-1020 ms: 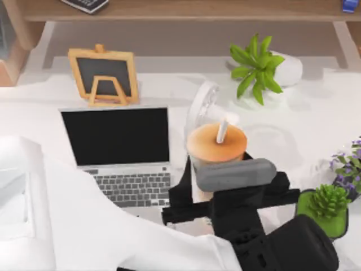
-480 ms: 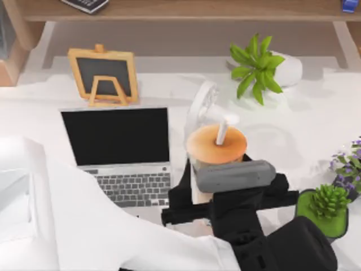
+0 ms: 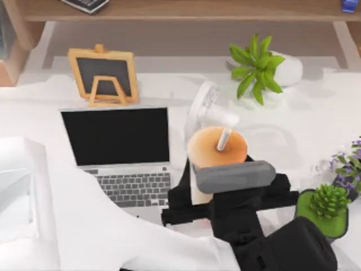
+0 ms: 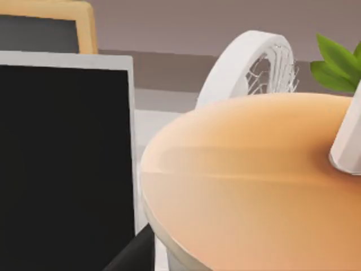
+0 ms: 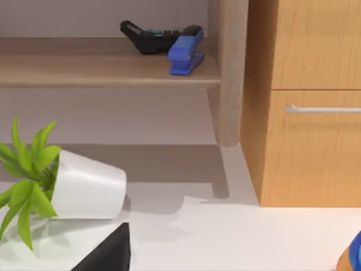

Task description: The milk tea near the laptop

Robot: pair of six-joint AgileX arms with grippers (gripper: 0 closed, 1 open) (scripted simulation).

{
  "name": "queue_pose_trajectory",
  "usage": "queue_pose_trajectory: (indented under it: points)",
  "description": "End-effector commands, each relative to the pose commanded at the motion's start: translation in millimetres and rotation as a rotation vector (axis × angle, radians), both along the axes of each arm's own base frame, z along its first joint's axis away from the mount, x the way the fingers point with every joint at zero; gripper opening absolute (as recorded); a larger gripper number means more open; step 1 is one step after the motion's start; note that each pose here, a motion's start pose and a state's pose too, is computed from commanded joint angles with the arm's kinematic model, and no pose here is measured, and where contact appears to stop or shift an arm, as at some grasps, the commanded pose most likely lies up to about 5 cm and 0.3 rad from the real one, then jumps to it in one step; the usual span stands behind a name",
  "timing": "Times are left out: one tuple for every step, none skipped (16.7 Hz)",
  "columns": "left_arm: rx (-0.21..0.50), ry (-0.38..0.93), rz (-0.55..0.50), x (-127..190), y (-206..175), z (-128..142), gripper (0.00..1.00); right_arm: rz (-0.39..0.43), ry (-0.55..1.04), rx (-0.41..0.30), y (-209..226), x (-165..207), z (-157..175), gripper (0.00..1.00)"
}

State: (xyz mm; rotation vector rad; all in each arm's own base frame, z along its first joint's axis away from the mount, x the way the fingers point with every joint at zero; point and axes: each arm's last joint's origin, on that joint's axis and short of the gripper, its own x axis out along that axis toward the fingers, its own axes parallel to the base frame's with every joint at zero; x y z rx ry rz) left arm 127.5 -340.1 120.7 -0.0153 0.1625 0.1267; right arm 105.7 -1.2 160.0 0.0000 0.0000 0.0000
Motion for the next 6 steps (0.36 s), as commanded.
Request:
queue_pose_trajectory:
  points:
    - [0.0,0.0,0.0,0.0,0.0,0.0,1.0,0.0,0.0,0.0,0.0,0.0,0.0,1.0]
    - [0.0,0.0,0.0,0.0,0.0,0.0,1.0,0.0,0.0,0.0,0.0,0.0,0.0,1.0]
    - [0.0,0.0,0.0,0.0,0.0,0.0,1.0,0.0,0.0,0.0,0.0,0.0,0.0,1.0]
    - [0.0,0.0,0.0,0.0,0.0,0.0,1.0,0.0,0.0,0.0,0.0,0.0,0.0,1.0]
    - [0.0,0.0,0.0,0.0,0.0,0.0,1.0,0.0,0.0,0.0,0.0,0.0,0.0,1.0]
    - [0.0,0.0,0.0,0.0,0.0,0.0,1.0,0.0,0.0,0.0,0.0,0.0,0.0,1.0]
